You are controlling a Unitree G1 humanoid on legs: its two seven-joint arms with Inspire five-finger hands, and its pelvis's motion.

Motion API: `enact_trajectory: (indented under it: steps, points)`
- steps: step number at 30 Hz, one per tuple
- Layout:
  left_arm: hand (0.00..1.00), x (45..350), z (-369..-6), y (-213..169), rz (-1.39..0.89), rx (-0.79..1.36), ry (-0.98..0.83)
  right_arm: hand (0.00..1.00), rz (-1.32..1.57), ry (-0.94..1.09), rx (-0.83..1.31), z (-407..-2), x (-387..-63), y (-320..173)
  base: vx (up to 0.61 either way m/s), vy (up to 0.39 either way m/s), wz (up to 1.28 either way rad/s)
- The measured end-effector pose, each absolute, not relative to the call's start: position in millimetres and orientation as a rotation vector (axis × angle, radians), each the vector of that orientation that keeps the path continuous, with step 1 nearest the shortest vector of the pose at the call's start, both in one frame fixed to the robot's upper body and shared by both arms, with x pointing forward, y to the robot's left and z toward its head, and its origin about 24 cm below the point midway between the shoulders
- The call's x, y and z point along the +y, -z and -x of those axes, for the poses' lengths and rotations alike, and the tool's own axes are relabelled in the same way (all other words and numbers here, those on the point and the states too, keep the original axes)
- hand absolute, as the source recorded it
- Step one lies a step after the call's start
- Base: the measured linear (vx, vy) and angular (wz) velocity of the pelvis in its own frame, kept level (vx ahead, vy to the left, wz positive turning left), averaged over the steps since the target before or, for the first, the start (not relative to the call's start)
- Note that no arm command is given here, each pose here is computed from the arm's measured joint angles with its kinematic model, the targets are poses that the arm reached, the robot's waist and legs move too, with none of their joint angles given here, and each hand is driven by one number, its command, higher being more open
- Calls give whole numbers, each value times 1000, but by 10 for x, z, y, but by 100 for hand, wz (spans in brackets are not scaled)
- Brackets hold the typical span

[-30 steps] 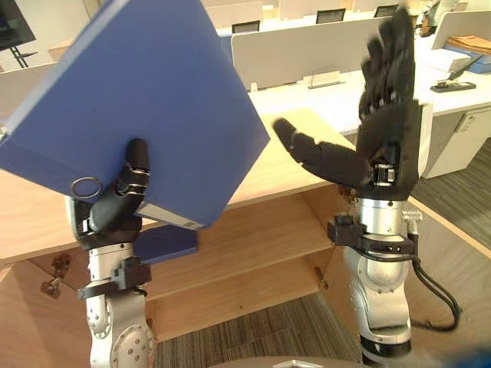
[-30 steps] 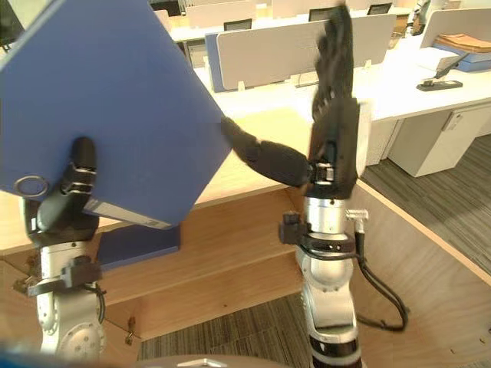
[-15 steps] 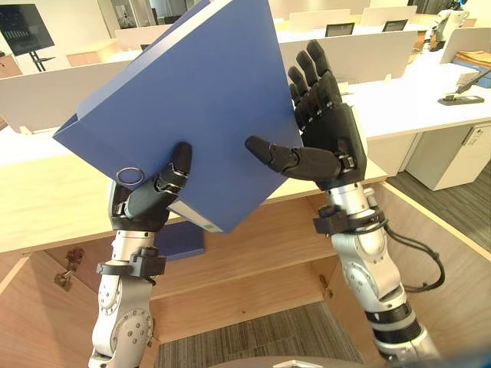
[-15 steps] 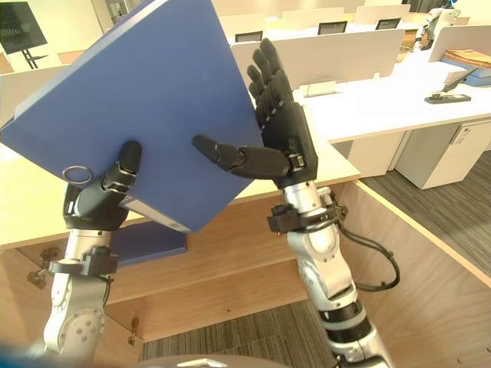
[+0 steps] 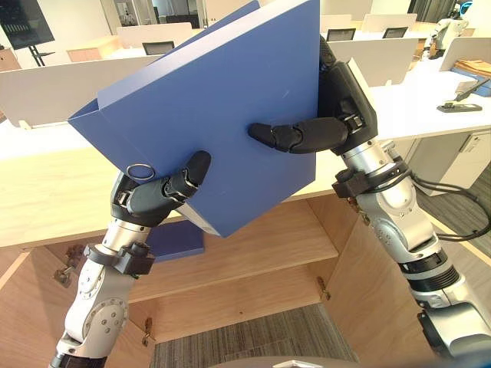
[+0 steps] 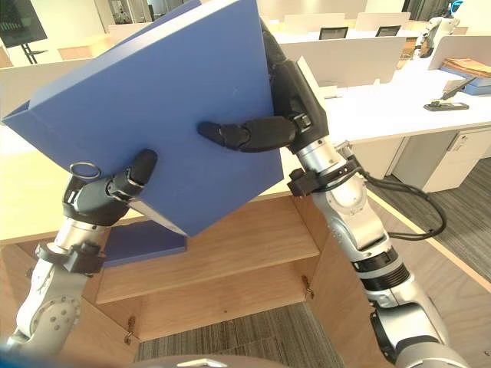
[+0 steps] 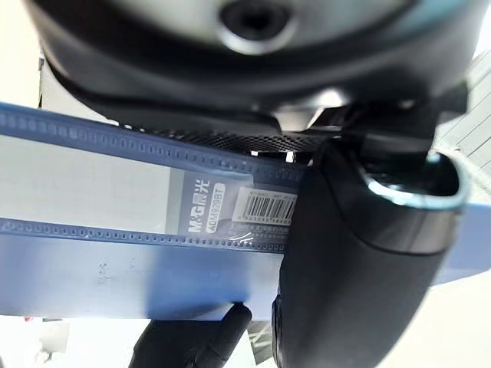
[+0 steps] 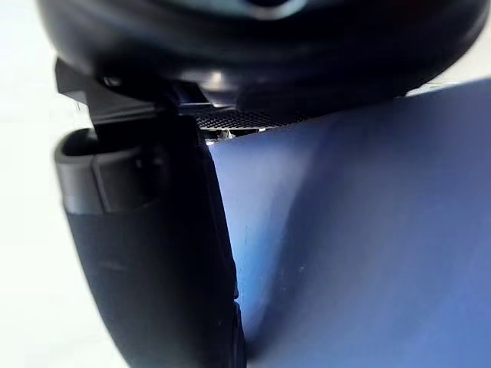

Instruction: Walk over to the cabinet, pick up the folder, carry it to the office cabinet, place the folder inside the office cabinet, then close the office cabinet door

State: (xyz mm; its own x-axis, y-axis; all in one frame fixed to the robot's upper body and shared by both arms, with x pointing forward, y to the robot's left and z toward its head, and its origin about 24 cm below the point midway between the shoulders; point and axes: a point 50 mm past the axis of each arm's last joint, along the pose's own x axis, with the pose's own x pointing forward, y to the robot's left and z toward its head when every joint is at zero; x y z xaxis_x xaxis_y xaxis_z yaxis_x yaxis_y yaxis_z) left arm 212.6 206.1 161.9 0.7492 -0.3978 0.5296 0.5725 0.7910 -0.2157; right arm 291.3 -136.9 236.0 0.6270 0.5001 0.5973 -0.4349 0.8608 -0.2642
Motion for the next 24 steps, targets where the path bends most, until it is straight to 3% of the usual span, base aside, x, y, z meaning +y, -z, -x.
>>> enact_trajectory:
  steps: [7,8,14,18,19,24]
  points:
    - [0,2116,-2145,-1712,302,-456,637,100,174,-637,-626,-3035,-1434,-2388,-14,-1,-1]
    - [0,2120,-2147,-1711,300,-454,636,0,179,-639,-620,-3041,-1438,-2384,0,0,0]
    - [0,2202,-2171,-1710,180,-366,703,0,186,-789,-290,-3112,-1648,-2095,-12,1,-1]
    - [0,2242,-2164,-1714,-18,-278,827,0,186,-952,97,-2950,-1823,-1588,-3,-1,2]
    - [100,2244,-2163,-1715,-28,-274,836,0,182,-960,114,-2938,-1827,-1558,0,0,0]
    - [100,2249,-2155,-1695,10,-286,875,0,164,-1015,101,-2914,-1816,-1587,-10,-1,3]
